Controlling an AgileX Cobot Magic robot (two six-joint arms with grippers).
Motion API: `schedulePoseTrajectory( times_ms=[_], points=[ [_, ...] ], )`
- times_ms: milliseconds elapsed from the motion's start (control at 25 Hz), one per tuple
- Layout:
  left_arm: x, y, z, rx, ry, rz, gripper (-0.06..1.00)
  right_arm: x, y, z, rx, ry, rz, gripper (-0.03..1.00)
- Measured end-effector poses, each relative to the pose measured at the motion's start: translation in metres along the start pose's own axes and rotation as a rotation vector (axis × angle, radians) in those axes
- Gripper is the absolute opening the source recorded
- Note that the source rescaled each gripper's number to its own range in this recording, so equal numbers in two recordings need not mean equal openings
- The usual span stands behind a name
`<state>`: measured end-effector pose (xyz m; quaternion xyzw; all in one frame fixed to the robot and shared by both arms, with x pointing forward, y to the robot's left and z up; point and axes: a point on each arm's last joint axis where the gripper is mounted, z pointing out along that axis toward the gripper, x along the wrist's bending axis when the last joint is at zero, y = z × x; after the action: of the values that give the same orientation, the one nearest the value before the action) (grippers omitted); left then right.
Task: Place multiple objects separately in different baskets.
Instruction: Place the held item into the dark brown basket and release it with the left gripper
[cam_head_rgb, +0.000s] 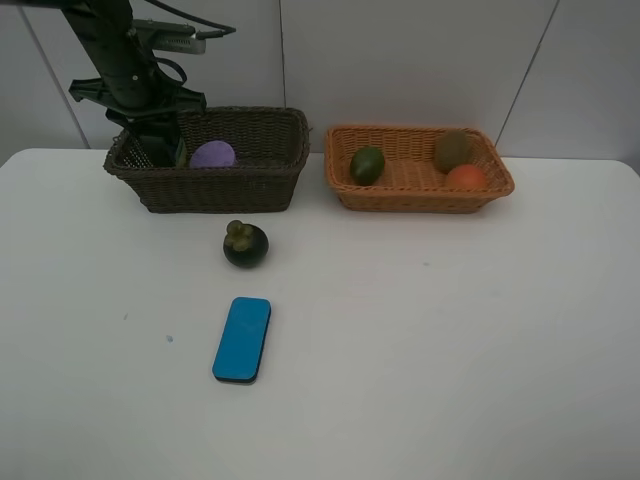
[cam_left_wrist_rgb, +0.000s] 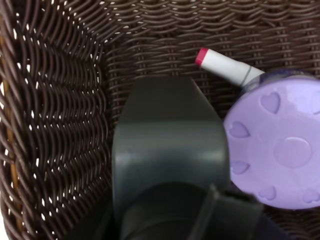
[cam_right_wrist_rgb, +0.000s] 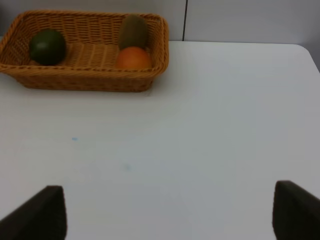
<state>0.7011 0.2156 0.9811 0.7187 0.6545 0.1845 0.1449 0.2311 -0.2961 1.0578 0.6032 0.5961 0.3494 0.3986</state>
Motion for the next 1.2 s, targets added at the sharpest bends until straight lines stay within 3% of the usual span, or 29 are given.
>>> schedulePoseTrajectory(
  times_ms=[440,600,680,1200],
  points=[
    [0.010,0.000,0.001,0.013,-0.007,0.097,0.50,0.000,0.000,0.000,0.000,0.000,0.000,1.00],
    [0.010,0.000,0.001,0.005,-0.012,0.054,0.90,0.000,0.000,0.000,0.000,0.000,0.000,1.00],
    [0.009,0.000,0.001,0.006,-0.015,0.030,0.97,0.000,0.000,0.000,0.000,0.000,0.000,1.00],
    [0.009,-0.001,0.001,0.018,-0.022,0.011,1.00,0.000,0.000,0.000,0.000,0.000,0.000,1.00]
  ],
)
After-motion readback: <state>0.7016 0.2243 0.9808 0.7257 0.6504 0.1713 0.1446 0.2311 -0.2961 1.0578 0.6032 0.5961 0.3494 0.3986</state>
